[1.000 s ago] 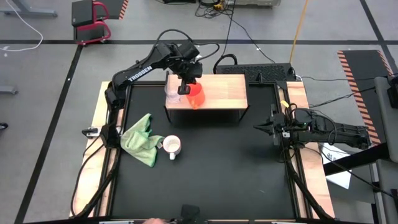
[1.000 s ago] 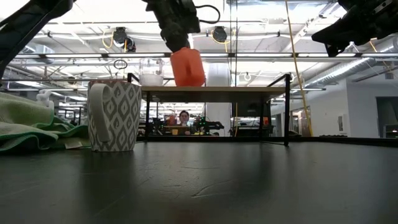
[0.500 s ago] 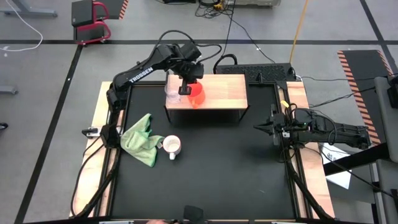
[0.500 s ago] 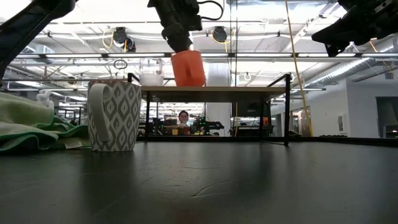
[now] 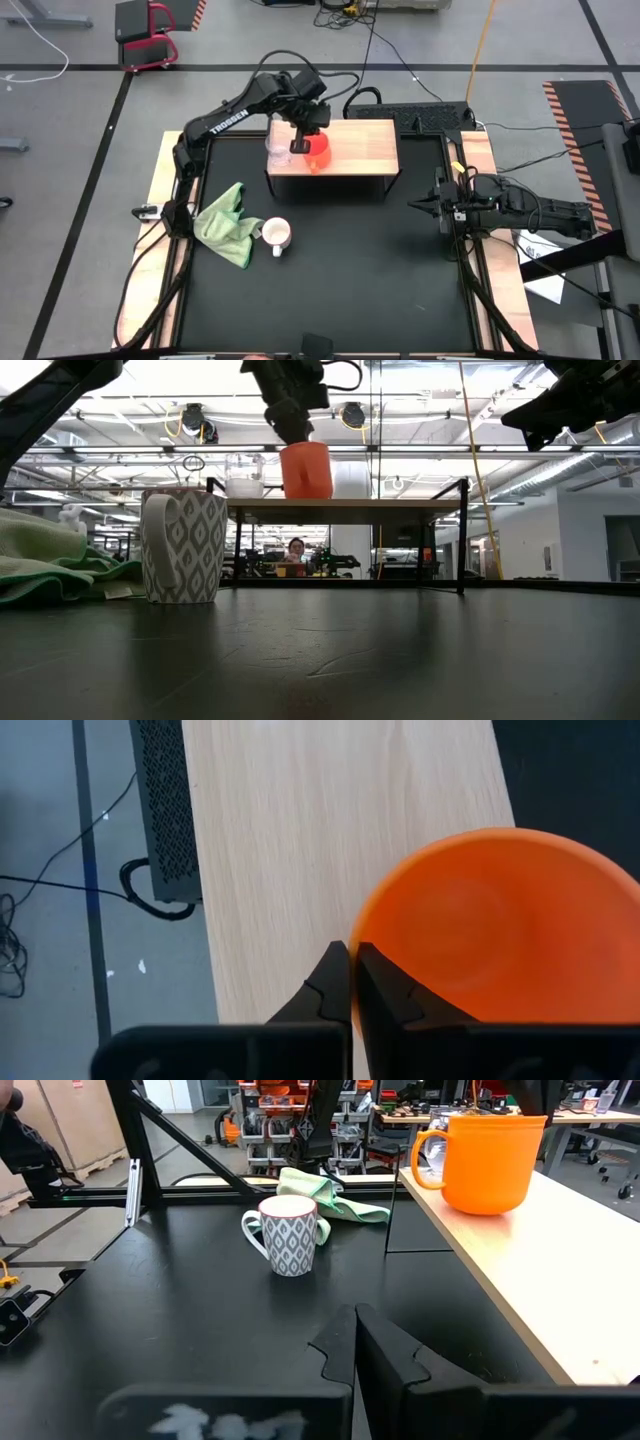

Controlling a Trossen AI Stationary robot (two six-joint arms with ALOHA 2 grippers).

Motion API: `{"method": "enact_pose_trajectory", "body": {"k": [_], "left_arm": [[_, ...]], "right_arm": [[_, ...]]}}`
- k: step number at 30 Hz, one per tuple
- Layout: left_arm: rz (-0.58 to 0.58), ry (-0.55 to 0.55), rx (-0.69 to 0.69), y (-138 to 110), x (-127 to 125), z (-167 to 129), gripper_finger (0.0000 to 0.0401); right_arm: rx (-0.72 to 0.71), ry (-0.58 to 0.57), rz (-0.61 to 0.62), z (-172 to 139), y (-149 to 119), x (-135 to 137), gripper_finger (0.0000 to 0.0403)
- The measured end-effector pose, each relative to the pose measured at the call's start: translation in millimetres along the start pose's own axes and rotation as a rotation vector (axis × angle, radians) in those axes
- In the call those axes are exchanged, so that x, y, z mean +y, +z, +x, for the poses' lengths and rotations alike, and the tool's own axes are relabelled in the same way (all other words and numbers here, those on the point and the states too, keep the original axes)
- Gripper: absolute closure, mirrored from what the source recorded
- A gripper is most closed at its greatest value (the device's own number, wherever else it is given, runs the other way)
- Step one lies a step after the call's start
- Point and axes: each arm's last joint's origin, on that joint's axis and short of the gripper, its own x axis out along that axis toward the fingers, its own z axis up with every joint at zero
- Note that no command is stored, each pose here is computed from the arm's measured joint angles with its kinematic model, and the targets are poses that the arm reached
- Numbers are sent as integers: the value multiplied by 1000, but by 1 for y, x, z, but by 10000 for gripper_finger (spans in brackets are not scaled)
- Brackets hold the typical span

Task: Stack small to large cups/mugs on shelf
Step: Put the orange mug on the shelf

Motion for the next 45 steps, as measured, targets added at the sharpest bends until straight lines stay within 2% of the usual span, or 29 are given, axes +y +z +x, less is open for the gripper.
{"method": "enact_pose_trajectory", "body": {"k": [13, 45], "left_arm": [[20, -5, -10, 9, -4, 16, 400], [15, -5, -5, 8, -4, 16, 396]], "right_arm": [[0, 0, 3, 0, 0, 0, 403], [1, 0, 7, 0, 0, 0, 403]]}}
